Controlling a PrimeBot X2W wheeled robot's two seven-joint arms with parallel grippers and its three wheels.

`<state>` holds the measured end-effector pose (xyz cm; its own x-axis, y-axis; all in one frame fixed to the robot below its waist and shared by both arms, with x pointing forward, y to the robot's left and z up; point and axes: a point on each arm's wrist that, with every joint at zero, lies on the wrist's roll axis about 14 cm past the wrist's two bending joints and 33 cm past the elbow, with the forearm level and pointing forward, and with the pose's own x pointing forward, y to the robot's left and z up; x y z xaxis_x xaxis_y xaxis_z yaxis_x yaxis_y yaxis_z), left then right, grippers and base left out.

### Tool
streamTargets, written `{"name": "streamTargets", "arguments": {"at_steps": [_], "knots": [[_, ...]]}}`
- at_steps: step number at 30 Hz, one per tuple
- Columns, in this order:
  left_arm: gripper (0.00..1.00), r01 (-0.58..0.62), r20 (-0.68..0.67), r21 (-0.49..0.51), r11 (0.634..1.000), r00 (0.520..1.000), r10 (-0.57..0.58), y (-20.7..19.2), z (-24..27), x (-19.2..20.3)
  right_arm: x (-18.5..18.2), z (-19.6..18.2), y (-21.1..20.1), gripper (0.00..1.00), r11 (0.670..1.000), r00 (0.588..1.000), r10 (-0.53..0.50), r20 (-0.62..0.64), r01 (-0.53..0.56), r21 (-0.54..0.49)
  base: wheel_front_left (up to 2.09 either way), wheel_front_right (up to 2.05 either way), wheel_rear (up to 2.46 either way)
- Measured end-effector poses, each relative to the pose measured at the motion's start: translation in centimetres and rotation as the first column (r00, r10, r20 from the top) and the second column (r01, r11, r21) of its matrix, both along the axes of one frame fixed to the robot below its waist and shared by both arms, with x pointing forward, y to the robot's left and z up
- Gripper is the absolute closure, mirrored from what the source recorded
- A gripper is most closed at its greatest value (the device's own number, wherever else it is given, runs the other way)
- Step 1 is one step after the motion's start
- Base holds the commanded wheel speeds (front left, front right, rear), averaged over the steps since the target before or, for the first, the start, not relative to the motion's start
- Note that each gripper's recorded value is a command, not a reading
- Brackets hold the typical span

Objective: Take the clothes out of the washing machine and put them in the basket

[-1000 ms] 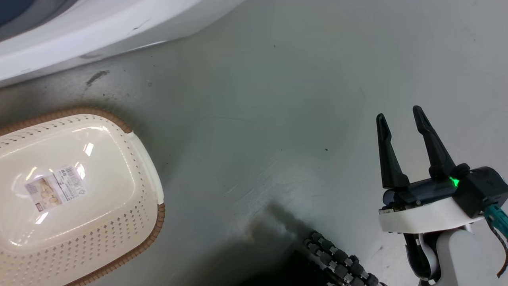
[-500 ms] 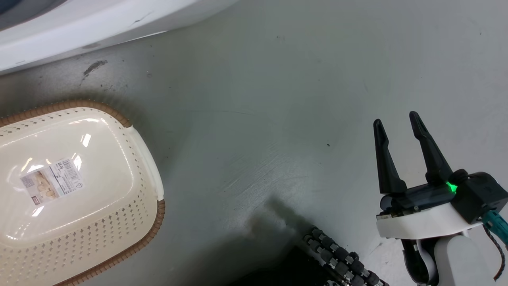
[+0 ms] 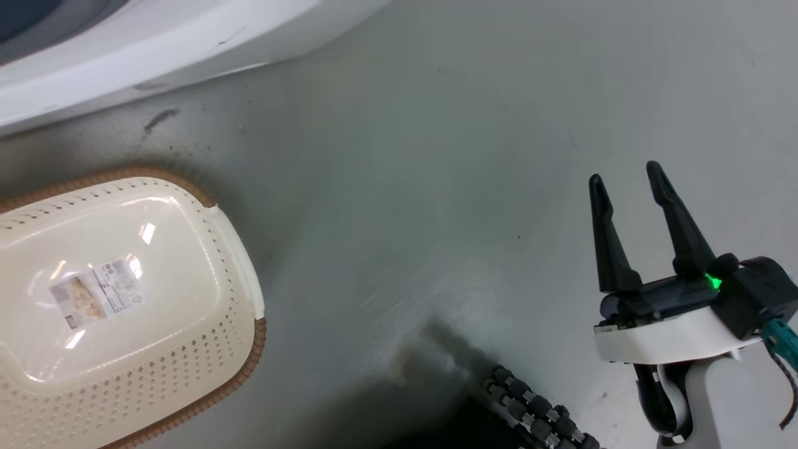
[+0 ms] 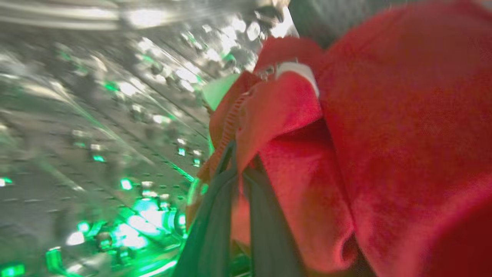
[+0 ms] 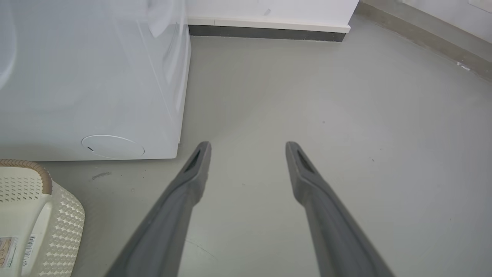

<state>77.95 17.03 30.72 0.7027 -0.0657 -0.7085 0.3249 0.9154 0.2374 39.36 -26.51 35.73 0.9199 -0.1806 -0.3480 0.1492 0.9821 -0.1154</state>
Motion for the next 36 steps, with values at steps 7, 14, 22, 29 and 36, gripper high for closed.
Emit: {"name": "streamTargets", "arguments": {"at_steps": [7,14,22,29,36], "knots": [[1.00,0.022,0.108,-0.044,0.999,0.994,-0.017,-0.5,4.3,-0.5,0.6,2.3,-0.5,0.00,1.000,0.998,0.005,0.068,-0.003,-0.027,0.00,0.00,0.00],[1.00,0.071,0.178,-0.094,0.993,0.983,-0.053,-1.7,7.4,-3.0,1.3,4.3,0.2,0.00,0.999,0.991,0.037,0.130,-0.032,-0.036,0.00,0.00,0.00],[1.00,0.112,0.237,-0.164,0.980,0.969,-0.071,-2.6,8.8,-8.1,1.8,7.0,1.3,0.00,0.997,0.974,0.076,0.211,-0.068,-0.046,0.00,0.00,0.00],[1.00,0.164,0.360,-0.214,0.963,0.930,-0.078,-3.1,12.1,-12.3,0.5,9.4,1.4,0.00,0.997,0.961,0.071,0.268,-0.061,-0.046,0.00,0.00,0.00],[1.00,0.198,0.496,-0.215,0.956,0.866,-0.067,-3.0,16.2,-16.2,-0.5,11.6,2.5,0.00,0.995,0.941,0.099,0.323,-0.089,-0.047,0.00,0.00,0.00]]}}
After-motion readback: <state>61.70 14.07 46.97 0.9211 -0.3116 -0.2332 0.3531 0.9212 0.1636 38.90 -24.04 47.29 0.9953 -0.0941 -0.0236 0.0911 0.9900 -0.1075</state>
